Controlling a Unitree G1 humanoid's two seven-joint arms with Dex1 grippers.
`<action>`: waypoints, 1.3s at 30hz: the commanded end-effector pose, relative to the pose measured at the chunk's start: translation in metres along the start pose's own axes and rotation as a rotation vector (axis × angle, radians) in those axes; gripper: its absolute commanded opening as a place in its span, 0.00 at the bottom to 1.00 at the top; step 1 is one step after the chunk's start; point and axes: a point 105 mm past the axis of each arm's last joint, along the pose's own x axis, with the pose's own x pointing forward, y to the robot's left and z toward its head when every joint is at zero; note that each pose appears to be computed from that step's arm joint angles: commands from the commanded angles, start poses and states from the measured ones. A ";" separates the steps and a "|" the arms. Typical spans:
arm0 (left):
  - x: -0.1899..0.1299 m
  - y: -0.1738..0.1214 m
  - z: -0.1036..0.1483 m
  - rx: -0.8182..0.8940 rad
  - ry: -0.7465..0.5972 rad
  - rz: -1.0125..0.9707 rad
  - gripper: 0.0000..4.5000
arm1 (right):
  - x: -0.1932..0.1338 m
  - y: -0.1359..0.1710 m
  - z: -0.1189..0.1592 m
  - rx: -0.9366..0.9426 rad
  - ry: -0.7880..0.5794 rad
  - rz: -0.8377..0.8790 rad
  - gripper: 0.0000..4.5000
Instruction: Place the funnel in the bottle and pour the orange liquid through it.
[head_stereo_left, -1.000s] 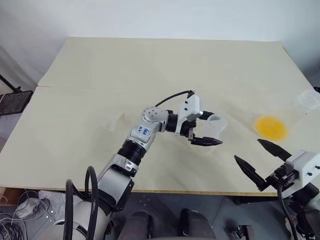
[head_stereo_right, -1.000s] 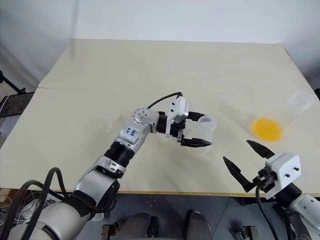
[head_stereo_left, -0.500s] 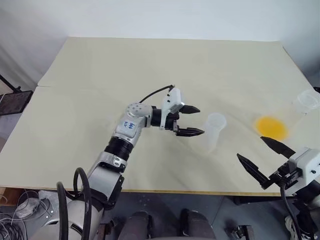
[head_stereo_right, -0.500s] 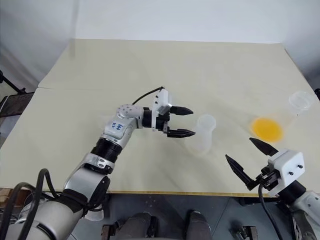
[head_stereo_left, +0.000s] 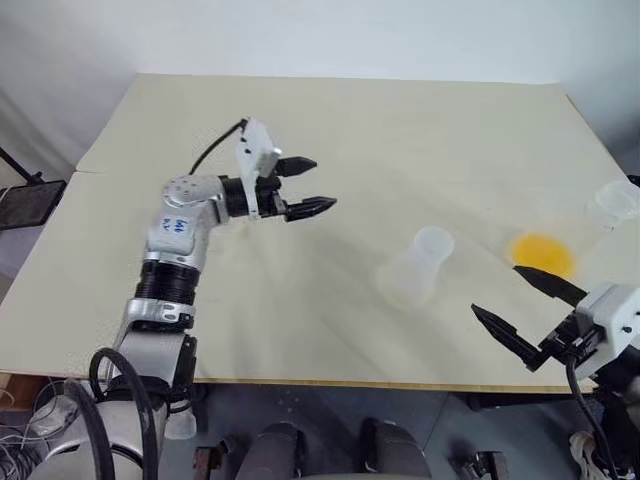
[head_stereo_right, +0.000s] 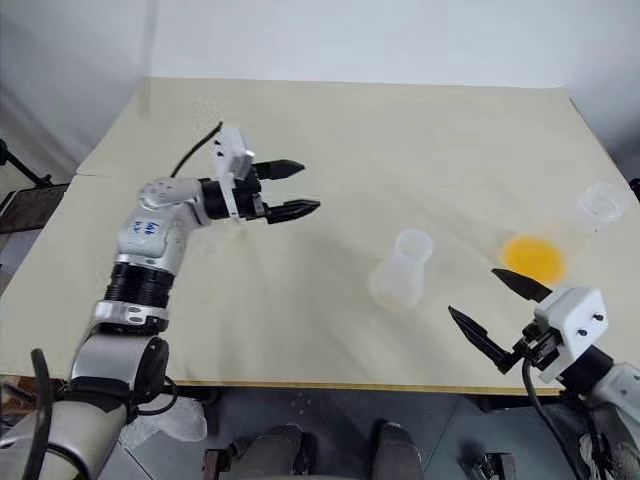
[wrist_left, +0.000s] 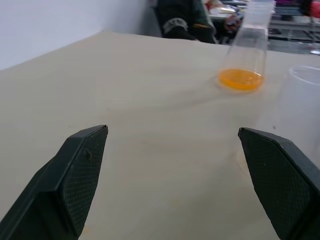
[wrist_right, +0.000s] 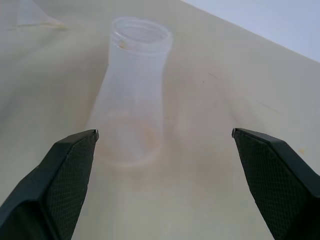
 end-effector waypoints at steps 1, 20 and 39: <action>-0.020 0.000 0.026 0.042 -0.130 0.100 0.99 | 0.005 -0.003 0.003 -0.002 -0.016 0.029 1.00; -0.092 0.011 0.025 -0.056 -0.066 0.455 0.99 | 0.021 -0.009 0.001 0.007 -0.020 0.127 1.00; -0.079 -0.051 -0.030 -0.149 0.199 0.325 0.99 | 0.017 -0.005 -0.001 0.023 0.009 0.141 1.00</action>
